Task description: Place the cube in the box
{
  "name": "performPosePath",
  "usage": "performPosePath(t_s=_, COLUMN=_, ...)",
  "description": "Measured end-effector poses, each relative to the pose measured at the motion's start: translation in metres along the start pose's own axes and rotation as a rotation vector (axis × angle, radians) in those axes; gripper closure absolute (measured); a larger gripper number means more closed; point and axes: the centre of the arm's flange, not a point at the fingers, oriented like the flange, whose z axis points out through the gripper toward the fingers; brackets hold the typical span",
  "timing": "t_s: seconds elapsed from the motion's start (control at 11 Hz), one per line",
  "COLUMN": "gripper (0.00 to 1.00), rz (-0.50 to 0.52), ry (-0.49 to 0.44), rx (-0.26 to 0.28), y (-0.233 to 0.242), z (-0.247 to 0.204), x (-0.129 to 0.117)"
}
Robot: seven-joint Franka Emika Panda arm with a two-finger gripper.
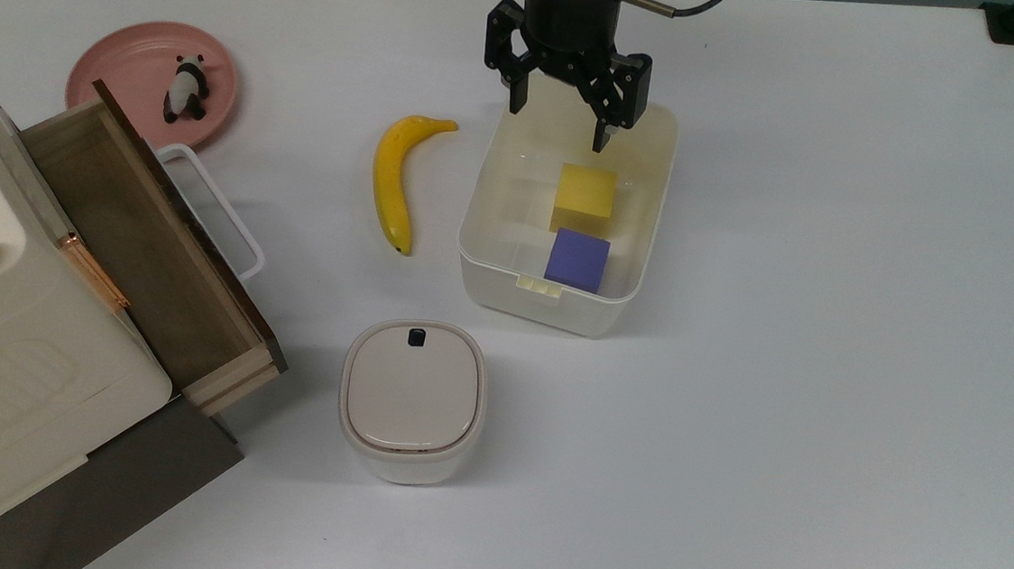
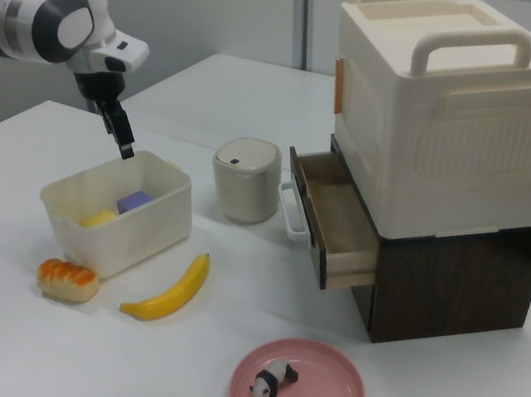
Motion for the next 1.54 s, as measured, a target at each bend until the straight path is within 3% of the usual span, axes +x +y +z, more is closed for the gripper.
performPosePath(t_s=0.27, gripper=0.0, rz=-0.145, ry=0.001, rx=-0.065, y=0.018, z=-0.037, x=0.01)
performPosePath(t_s=0.45, gripper=0.0, rz=-0.238, ry=-0.005, rx=-0.1, y=0.056, z=-0.07, x=0.033)
performPosePath(t_s=0.64, gripper=0.0, rz=-0.256, ry=0.011, rx=-0.106, y=0.099, z=-0.091, x=0.06)
performPosePath(t_s=0.82, gripper=0.0, rz=-0.271, ry=0.016, rx=-0.109, y=0.118, z=-0.095, x=0.071)
performPosePath(t_s=1.54, gripper=0.0, rz=-0.303, ry=-0.005, rx=-0.093, y=0.113, z=-0.089, x=0.07)
